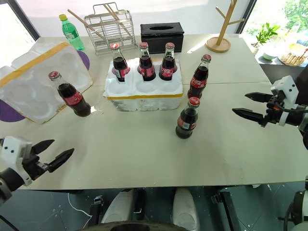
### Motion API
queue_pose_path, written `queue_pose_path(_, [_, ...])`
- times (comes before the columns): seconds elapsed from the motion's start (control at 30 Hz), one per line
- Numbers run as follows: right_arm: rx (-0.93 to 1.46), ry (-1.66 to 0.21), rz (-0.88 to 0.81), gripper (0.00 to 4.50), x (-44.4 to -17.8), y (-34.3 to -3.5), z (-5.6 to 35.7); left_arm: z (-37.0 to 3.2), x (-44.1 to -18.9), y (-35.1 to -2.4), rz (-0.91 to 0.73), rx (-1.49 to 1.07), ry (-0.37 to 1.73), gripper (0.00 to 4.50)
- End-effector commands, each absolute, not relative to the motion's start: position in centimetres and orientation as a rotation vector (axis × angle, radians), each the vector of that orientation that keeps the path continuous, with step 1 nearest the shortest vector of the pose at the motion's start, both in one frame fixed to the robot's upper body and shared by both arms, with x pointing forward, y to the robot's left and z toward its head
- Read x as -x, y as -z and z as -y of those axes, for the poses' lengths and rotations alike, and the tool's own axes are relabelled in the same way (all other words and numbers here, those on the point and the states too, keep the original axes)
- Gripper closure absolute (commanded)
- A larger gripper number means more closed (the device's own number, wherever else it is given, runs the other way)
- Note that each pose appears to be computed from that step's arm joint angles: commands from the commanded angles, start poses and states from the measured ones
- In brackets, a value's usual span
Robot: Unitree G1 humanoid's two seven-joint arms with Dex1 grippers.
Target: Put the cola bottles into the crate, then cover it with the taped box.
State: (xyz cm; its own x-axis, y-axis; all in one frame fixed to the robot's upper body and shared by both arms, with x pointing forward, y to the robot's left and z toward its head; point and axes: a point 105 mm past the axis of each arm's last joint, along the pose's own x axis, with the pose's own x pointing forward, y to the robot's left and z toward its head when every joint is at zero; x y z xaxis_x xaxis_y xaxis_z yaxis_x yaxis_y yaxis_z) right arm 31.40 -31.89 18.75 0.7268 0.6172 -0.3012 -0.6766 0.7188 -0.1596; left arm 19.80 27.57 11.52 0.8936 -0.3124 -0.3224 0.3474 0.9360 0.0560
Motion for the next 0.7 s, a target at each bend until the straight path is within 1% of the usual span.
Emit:
queue_pose_path(0.03, [0.289, -0.731, -0.19, 0.0, -31.5, -20.0, 31.6, -27.0, -19.8, -12.3, -0.284, -0.15, 0.359, 0.12])
queue_pose_path(0.33, [0.281, -0.734, -0.187, 0.0, -31.6, -19.7, 31.3, -27.6, -20.3, -12.5, -0.258, -0.178, 0.307, 0.12])
queue_pose_path(0.47, [0.269, -0.746, -0.214, 0.0, -31.5, -19.7, 31.5, -27.7, -21.0, -13.3, -0.213, -0.159, 0.289, 0.12])
queue_pose_path(0.57, [0.289, -0.772, -0.207, 0.0, -31.6, -21.0, 31.3, -28.2, -22.0, -14.1, -0.15, -0.153, 0.244, 0.12])
queue_pose_path(0.7, [0.289, -0.78, -0.148, 0.0, -31.2, -25.0, 31.6, -28.6, -23.0, -14.7, -0.101, -0.149, 0.2, 0.12])
